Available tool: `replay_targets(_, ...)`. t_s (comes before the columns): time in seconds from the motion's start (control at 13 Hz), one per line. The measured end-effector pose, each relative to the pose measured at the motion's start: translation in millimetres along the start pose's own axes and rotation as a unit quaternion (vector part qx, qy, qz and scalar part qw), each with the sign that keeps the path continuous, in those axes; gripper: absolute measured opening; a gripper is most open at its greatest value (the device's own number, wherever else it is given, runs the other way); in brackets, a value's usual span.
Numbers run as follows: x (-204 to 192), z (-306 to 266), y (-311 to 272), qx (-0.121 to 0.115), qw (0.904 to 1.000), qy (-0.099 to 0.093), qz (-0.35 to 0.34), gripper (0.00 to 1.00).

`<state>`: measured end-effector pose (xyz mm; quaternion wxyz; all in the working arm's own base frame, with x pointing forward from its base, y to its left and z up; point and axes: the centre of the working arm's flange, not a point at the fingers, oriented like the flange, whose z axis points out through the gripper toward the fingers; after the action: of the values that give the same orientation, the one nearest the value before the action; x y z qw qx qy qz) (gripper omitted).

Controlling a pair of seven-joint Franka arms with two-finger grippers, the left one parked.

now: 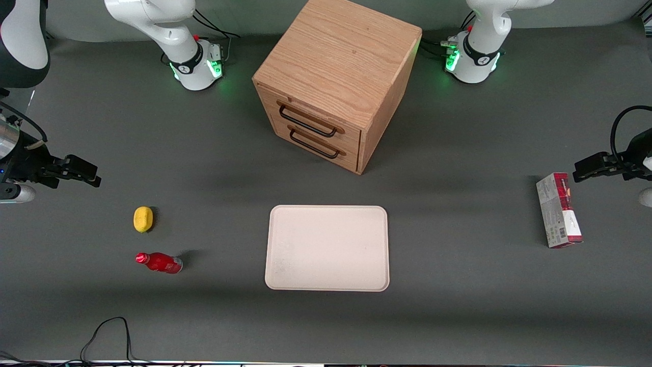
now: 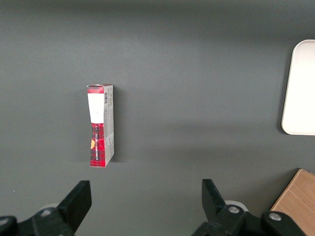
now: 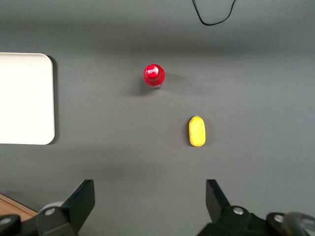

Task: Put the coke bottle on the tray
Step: 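Move the right gripper down toward the red Coca-Cola bottle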

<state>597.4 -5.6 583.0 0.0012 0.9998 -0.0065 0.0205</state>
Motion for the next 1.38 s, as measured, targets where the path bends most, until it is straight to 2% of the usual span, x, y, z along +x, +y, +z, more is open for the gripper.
replay_targets(0.38,-2,2,2,0.000,0.9999,-0.010,0.002,1.00)
replay_targets(0.62,3,0,2,0.000,1.0000,-0.007,0.002,1.00)
replay_targets(0.92,49,3,8,-0.002,0.9997,-0.024,0.007,1.00)
replay_targets(1.15,91,36,11,-0.003,0.9996,-0.027,0.008,1.00)
replay_targets(1.38,106,53,9,-0.003,0.9997,-0.025,0.006,1.00)
